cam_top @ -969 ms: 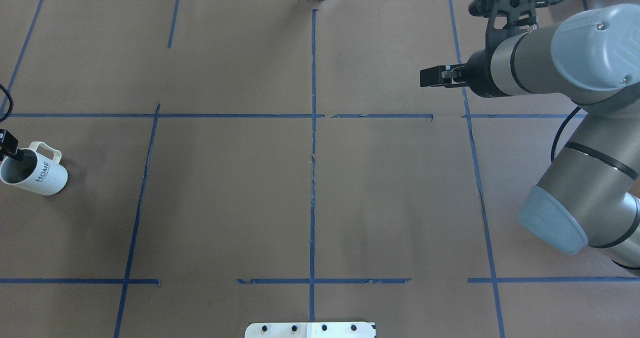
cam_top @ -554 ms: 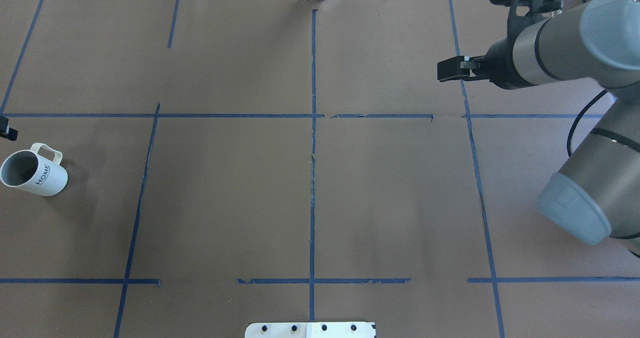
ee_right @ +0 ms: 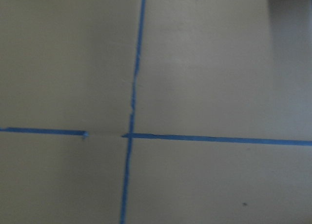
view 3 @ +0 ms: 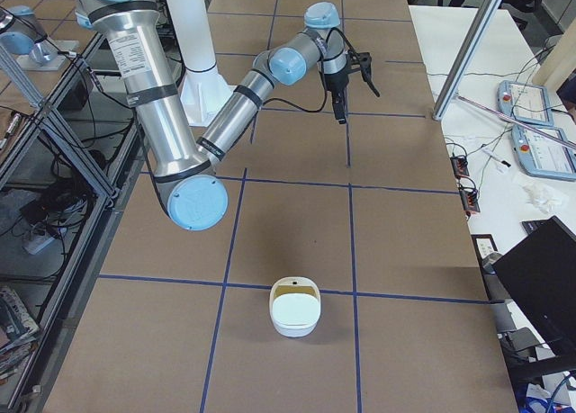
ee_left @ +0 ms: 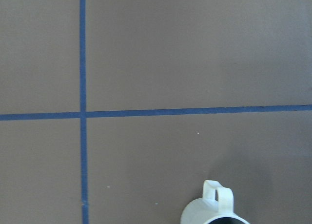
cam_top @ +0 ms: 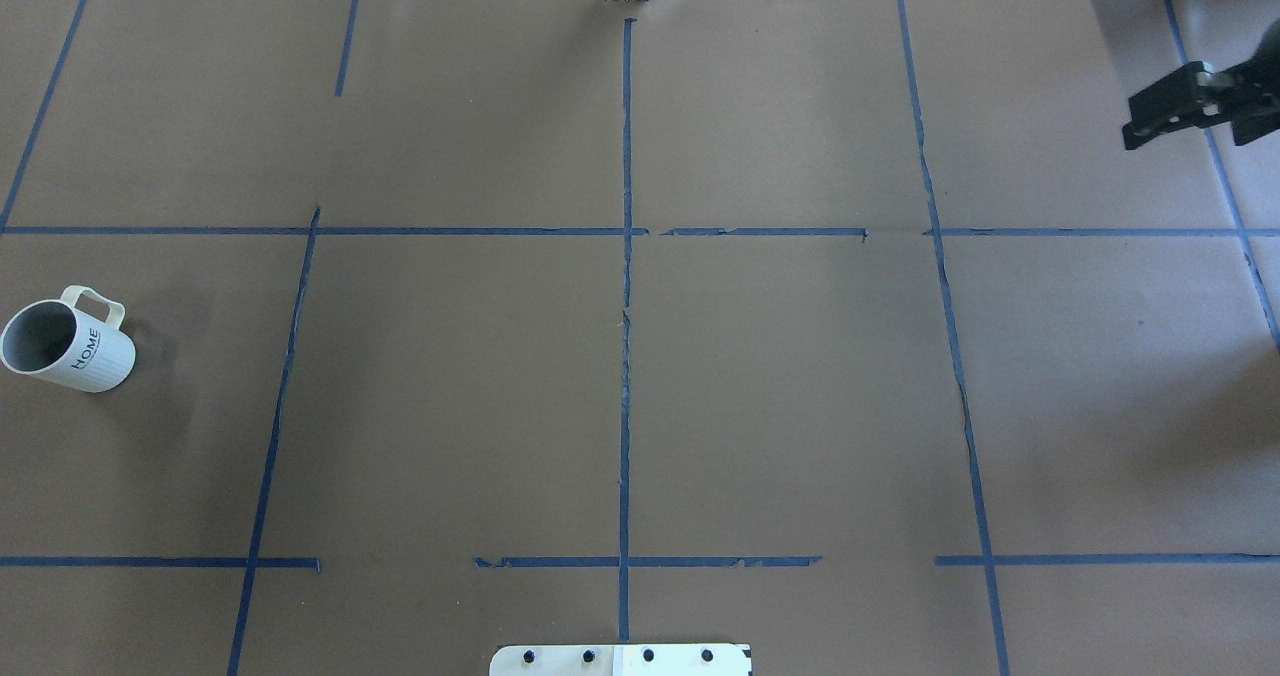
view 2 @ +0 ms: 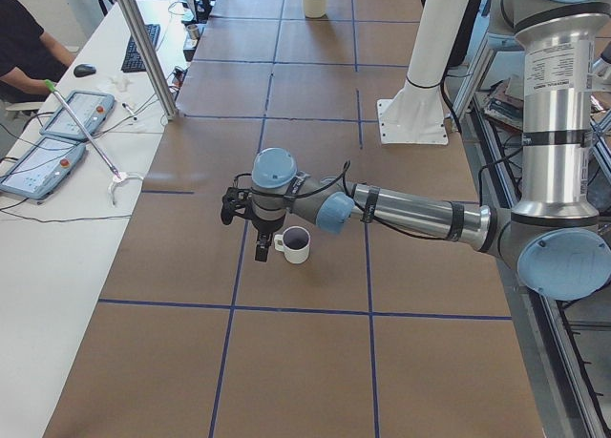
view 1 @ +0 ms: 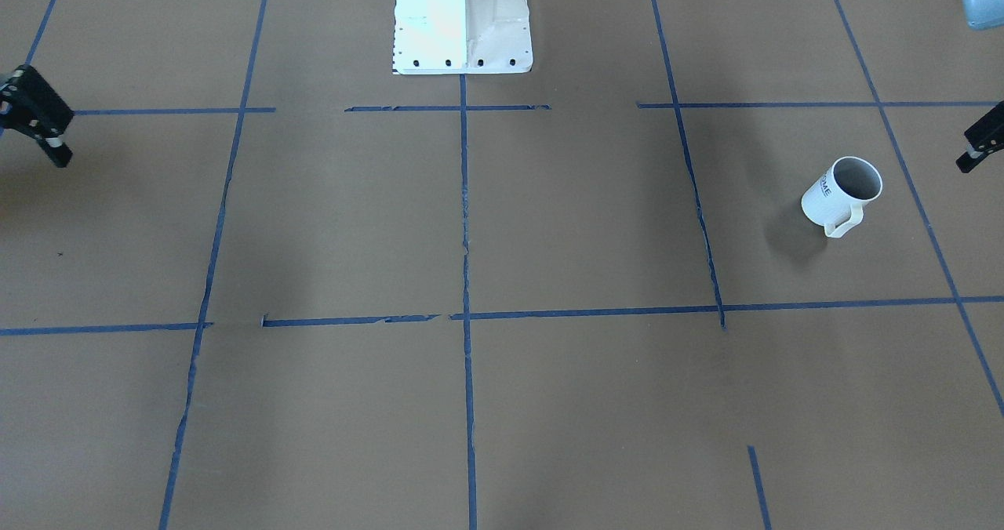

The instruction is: Left arm hands cup to right arm to dump lemon

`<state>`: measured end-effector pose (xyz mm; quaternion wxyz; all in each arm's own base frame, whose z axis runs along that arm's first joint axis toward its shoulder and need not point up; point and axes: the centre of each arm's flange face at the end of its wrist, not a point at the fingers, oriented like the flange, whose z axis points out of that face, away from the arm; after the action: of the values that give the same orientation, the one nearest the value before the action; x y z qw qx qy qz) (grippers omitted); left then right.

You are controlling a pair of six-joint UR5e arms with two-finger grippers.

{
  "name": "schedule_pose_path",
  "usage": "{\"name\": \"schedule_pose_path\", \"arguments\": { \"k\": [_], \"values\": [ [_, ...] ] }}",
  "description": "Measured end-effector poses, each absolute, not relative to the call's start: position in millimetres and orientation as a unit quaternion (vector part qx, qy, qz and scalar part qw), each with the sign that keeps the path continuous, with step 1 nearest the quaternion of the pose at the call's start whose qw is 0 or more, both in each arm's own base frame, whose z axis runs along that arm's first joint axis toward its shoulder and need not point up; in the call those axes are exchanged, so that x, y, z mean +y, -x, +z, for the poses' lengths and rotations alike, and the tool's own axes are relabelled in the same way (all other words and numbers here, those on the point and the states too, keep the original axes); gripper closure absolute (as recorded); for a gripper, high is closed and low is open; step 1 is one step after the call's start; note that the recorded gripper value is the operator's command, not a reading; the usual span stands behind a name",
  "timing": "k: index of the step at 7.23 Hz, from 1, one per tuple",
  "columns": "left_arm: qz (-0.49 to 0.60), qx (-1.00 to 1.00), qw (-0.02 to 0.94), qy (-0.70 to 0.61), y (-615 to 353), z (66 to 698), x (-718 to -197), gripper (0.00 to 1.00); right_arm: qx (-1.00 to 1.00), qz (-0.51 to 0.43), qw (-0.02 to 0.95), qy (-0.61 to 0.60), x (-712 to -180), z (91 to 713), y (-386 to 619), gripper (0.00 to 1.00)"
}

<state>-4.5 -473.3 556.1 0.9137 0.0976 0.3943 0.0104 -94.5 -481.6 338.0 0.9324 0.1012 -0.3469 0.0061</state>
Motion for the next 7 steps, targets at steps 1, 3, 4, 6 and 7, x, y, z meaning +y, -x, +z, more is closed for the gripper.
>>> {"name": "schedule_pose_path", "arguments": {
  "k": [1,3,4,6,7],
  "values": [
    [0.027,0.382,0.919,-0.091,29.6,568.1,-470.6,0.0,-0.326,-0.019,0.941,-0.085,-471.0,384.8,66.4,0.0],
    [0.049,0.374,0.923,-0.075,68.8,604.7,-464.0,0.0,-0.328,-0.025,0.944,-0.031,-450.2,470.2,15.0,0.0],
    [0.054,0.378,0.922,-0.068,78.9,623.2,-460.7,0.0,-0.355,-0.02,0.935,-0.005,-442.9,514.3,-13.6,0.0],
    [0.055,0.392,0.916,-0.06,83.0,637.2,-457.0,0.0,-0.387,-0.033,0.921,0.026,-407.2,586.9,-48.8,0.0],
    [0.053,0.394,0.916,-0.056,83.1,639.8,-455.8,0.0,-0.391,-0.035,0.919,0.038,-390.3,605.1,-53.4,0.0]
  ]
}}
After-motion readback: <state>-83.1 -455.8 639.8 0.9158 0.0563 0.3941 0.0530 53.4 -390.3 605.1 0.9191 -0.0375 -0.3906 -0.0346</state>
